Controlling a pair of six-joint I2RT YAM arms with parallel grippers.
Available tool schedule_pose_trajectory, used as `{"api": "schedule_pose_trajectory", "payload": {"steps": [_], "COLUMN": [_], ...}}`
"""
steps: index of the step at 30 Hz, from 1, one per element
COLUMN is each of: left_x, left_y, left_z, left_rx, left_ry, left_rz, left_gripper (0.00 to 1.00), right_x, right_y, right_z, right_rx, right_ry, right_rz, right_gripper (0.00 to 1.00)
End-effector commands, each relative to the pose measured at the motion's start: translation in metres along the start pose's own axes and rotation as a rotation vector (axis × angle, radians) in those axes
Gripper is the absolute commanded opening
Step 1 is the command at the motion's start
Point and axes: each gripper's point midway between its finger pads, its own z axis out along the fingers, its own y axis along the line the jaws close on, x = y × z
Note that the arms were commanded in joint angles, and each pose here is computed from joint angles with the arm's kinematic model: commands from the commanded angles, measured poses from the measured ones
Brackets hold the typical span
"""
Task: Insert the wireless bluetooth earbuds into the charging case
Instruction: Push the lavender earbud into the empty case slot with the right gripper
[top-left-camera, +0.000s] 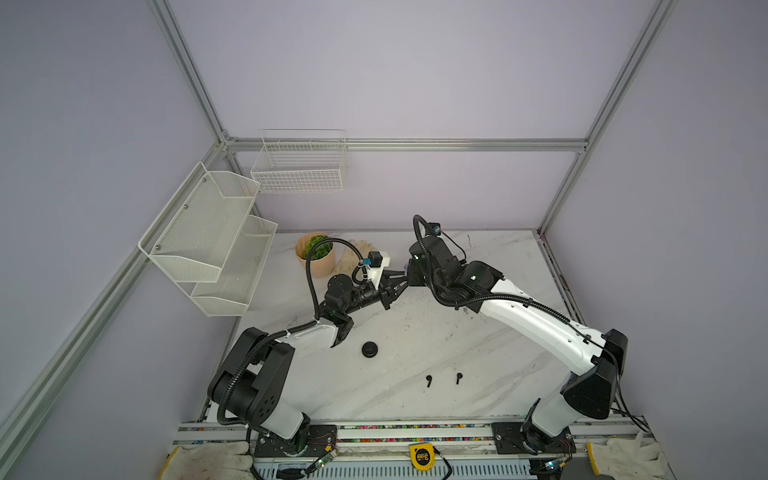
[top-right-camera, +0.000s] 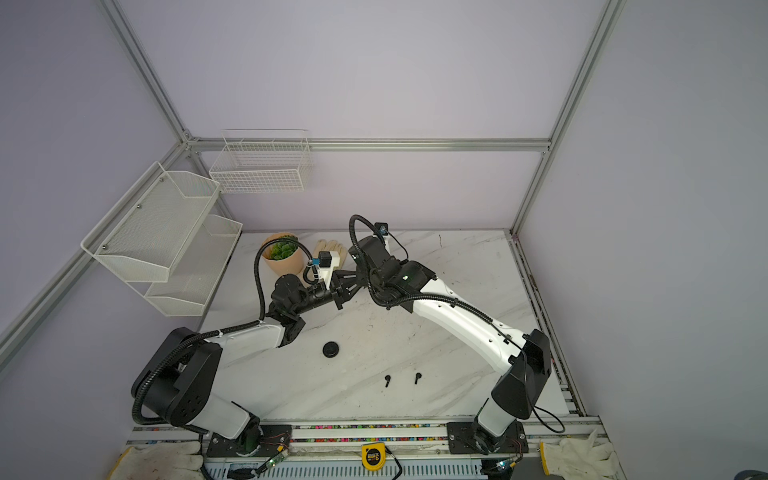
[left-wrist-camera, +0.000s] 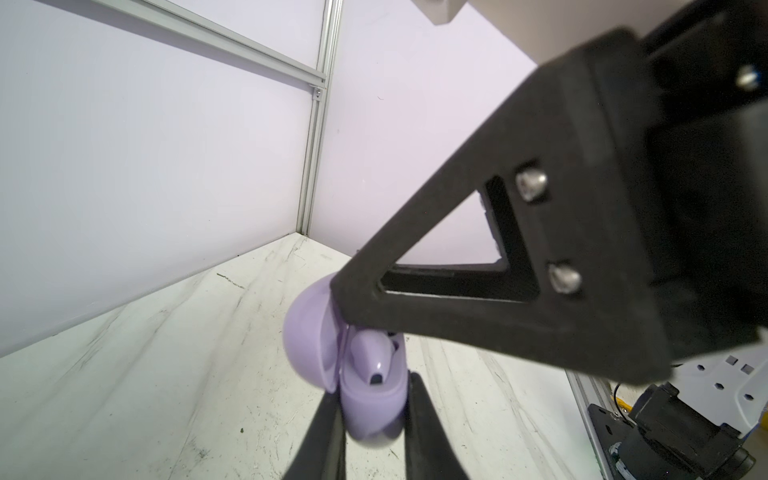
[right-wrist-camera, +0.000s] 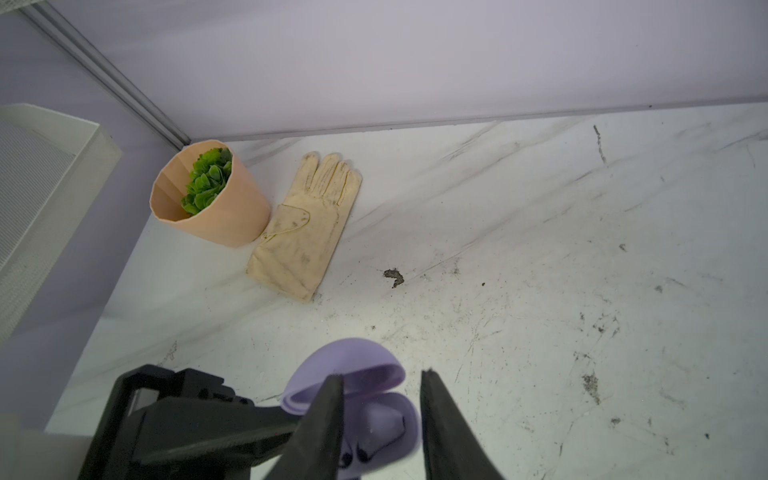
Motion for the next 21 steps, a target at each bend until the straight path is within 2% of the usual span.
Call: {"api": "schedule_pose_trajectory", "payload": {"steps": [1, 5, 8, 10, 14, 15, 21], "left_x": [-0.043, -0.042, -0.037, -0.033, -0.024, -0.032, -0.026], "left_y": [-0.013, -0.015, -0.023, -0.033, -0.051, -0.060, -0.071], "left_z": [0.002, 0.002, -0.001, -0.005, -0.010, -0.014, -0.017], "left_rx": [0.033, 0.039, 0.073, 0.123, 0.221, 0.245, 0.329], "left_ry": [-0.090, -0.087, -0.064, -0.038, 0.037, 0.034, 0.096], "left_rz": [0.104, 0.117, 0.164, 0.210, 0.237, 0.258, 0.249], "left_gripper": [0.00, 0.00, 0.00, 0.00, 0.00, 0.00, 0.00], "right_x": [-0.017, -0.035, -0.045, -0.039, -0.019, -0.016, -0.003], "right_y": [-0.001, 0.002, 0.014, 0.015, 0.021, 0.023, 0.019], "right_z": [-0.013, -0.031, -0.052, -0.055, -0.069, -0.075, -0.083], "right_rx": [0.025, 0.006, -0.122, -0.257, -0.554, -0.619, -0.754], "right_ry": [-0.039, -0.057, -0.052, 0.019, 0.151, 0.168, 0.239], "right_rz": [-0.016, -0.061, -0.182, -0.240, -0.267, -0.266, -0.224], "right_gripper": [0.46, 0.52, 0.57, 0.58, 0.61, 0.63, 0.71]}}
